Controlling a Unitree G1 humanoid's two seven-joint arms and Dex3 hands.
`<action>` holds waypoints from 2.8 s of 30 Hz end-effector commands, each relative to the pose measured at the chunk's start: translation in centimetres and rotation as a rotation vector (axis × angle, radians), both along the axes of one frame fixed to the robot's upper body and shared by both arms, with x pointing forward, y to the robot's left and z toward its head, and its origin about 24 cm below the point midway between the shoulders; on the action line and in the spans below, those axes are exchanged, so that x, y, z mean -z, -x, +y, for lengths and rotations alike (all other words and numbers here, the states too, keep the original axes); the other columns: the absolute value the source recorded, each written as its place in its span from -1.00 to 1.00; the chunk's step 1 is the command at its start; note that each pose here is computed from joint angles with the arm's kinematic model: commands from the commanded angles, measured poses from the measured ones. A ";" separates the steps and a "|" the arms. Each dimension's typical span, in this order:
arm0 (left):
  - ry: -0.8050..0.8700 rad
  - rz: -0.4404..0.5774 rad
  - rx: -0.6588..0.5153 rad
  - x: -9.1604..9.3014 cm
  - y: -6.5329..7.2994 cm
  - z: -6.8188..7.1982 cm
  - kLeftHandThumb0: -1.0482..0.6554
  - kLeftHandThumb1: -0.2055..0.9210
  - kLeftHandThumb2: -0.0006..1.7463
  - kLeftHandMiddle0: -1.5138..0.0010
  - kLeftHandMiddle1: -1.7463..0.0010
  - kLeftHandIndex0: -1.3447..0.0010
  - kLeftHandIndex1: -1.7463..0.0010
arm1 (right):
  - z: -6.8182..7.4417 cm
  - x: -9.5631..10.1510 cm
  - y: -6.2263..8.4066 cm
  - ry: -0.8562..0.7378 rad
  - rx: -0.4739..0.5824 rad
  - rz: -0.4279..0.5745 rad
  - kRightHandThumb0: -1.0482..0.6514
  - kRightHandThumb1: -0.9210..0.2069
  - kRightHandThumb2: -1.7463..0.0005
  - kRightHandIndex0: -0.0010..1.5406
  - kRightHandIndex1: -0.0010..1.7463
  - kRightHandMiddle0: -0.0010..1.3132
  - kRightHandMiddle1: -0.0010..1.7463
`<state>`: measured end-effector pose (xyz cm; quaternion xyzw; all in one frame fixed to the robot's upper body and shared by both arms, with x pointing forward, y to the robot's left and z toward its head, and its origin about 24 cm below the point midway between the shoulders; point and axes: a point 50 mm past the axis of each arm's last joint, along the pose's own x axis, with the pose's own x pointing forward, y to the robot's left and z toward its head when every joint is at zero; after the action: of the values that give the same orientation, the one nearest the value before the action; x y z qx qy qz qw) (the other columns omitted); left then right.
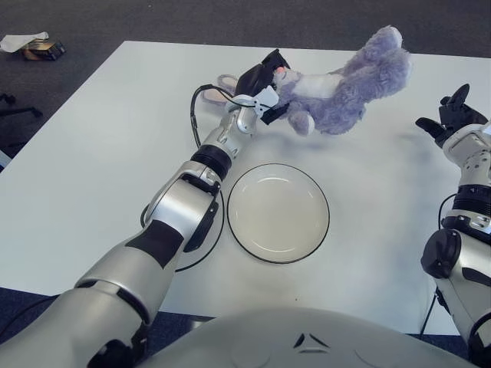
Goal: Put the doll into the plate.
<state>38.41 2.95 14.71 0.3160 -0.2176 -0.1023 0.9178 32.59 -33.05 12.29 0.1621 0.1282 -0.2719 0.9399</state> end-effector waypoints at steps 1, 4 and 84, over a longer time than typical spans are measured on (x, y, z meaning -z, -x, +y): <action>0.028 -0.035 0.022 -0.4 0.1 0.7 0.23 -0.65 0.92 -0.14 -0.93 0.05 -1.00 | -0.1 0.1 -0.2 -0.023 0.012 0.007 -0.71 -1.00 0.09 -0.52 1.00 -1.00 0.97; 0.027 -0.048 0.042 -0.4 0.3 0.8 0.23 -0.62 0.90 -0.10 -0.96 0.07 -1.00 | -0.2 0.3 -0.3 -0.026 0.017 0.019 -0.70 -1.00 0.09 -0.52 1.00 -1.00 0.97; -0.180 -0.351 0.620 2.1 8.1 8.1 0.23 -0.70 0.91 -0.21 -0.84 0.03 -1.00 | 1.8 1.7 -2.4 0.053 -0.138 0.067 -0.62 -1.00 0.13 -0.50 1.00 -1.00 0.88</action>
<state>30.71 10.80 12.73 0.3149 -0.4427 -0.3391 0.7680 34.87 -31.18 10.52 0.1215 0.1634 -0.2150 0.9552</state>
